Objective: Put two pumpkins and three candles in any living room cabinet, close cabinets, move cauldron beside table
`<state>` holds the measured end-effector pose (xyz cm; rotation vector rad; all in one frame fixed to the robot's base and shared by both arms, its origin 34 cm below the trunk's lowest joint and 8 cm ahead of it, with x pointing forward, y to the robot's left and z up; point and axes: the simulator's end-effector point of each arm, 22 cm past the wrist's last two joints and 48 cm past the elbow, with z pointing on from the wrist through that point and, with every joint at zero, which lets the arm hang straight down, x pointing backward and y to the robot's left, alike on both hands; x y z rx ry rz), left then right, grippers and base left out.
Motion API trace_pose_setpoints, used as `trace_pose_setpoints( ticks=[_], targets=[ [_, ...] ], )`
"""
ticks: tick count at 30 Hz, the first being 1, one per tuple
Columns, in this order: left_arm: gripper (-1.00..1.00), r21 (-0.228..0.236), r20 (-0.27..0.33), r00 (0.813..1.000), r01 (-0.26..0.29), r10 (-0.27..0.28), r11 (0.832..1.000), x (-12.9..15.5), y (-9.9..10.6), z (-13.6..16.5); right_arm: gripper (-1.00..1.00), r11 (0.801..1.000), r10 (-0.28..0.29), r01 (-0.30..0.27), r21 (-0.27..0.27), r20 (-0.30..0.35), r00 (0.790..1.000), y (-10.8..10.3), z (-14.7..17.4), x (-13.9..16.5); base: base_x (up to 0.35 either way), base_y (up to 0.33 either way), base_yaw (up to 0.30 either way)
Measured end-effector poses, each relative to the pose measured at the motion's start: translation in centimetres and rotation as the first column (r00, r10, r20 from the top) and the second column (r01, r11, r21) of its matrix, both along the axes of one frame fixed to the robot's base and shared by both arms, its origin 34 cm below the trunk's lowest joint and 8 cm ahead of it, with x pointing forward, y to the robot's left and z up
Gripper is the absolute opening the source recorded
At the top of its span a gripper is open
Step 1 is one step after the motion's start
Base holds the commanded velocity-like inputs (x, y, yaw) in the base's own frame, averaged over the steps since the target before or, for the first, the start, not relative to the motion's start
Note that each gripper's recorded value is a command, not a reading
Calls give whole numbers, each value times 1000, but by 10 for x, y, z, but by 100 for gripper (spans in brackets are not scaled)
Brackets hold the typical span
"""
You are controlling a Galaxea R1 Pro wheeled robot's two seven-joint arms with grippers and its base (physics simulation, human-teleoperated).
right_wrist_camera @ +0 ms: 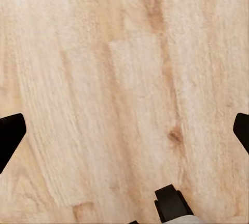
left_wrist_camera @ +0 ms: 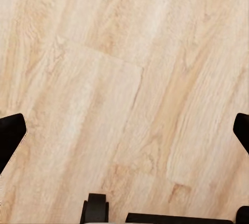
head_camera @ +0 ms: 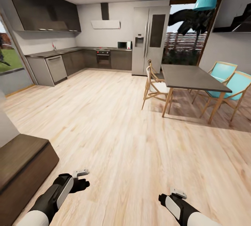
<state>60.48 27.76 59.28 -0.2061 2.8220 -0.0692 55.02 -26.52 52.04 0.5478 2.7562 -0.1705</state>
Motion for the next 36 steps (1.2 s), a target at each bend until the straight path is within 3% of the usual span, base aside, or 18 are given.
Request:
trace_pose_setpoints(
  ticks=[8, 18, 36],
  targets=[
    [100, 1, -2, 1000, 0, 0, 1000, -1, 0, -2, 100, 1000, 3, -3, -4, -5, 1000, -1, -2, -1, 282, -14, 280],
    [100, 2, -7, 1000, 1, -1, 1000, -2, 1, -4, 100, 1000, 4, -4, -5, -10, 1000, 0, -4, -3, 52, -19, 280],
    [100, 2, -17, 1000, -1, 1, 1000, -4, 2, -8, 100, 1000, 8, -8, -7, -20, 1000, 0, -7, -6, 255, -218, 280]
  ],
)
